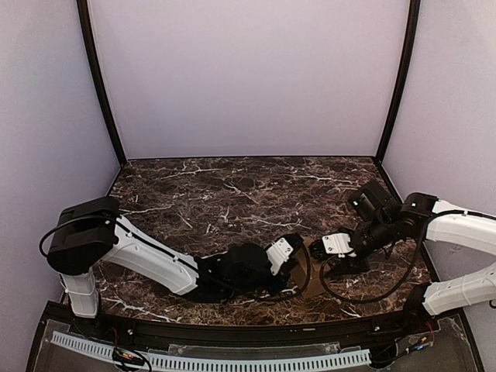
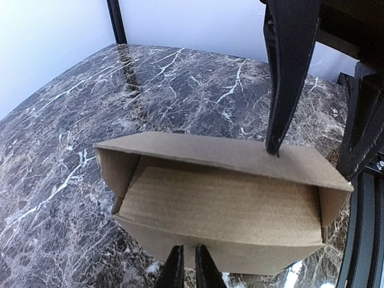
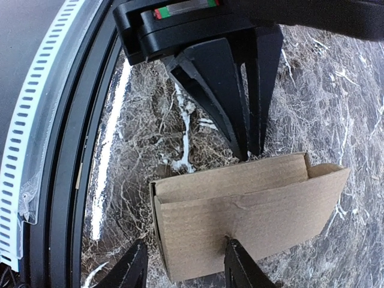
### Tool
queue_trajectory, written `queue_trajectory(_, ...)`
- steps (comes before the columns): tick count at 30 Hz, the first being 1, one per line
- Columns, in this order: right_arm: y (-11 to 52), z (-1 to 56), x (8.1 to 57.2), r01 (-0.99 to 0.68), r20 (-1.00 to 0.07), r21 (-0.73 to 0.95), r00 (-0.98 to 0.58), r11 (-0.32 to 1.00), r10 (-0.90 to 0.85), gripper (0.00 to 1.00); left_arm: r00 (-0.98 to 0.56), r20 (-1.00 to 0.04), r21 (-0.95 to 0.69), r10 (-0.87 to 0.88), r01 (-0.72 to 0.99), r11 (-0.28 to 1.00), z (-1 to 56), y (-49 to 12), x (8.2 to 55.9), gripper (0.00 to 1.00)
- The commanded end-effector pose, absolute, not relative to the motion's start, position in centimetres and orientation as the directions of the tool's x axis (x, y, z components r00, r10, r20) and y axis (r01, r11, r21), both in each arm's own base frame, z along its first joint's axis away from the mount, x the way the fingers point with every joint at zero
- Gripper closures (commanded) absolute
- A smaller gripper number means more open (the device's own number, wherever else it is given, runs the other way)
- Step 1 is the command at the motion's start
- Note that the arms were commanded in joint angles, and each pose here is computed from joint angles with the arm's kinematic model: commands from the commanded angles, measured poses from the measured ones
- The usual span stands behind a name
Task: Fold the paper box
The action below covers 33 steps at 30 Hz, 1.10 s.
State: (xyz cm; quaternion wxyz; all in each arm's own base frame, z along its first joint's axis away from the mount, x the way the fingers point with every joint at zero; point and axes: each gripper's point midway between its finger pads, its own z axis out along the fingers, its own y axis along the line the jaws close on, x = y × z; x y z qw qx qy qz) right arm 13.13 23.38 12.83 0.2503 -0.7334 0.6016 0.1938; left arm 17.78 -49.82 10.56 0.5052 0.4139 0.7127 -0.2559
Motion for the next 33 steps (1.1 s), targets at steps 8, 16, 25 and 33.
queue_trajectory(8, 21.8, 17.6, 14.6, -0.973, -0.607, -0.221, 0.187, -0.062, -0.772, 0.54, -0.159, -0.932, 0.044, 0.325, 0.841, 0.539, 14.6, -46.9, 17.0, 0.87)
queue_trajectory(16, 24.6, 18.8, 15.7, -0.987, -0.717, -0.151, 0.15, -0.059, -0.681, 0.54, -0.342, -0.93, -0.153, 0.132, 0.69, 0.708, 21.3, -45.8, 22.6, 0.56)
queue_trajectory(25, 26.3, 16.7, 15.7, -0.99, -0.744, -0.077, 0.134, -0.115, -0.654, 0.53, -0.577, -0.804, -0.499, -0.145, 0.522, 0.691, 20.3, -42.4, 27.7, 0.54)
queue_trajectory(33, 25.9, 12.3, 15.8, -0.991, -0.689, -0.001, 0.097, -0.133, -0.718, 0.54, -0.594, -0.794, -0.5, -0.128, 0.518, 0.695, 18.7, -41.4, 27.0, 0.54)
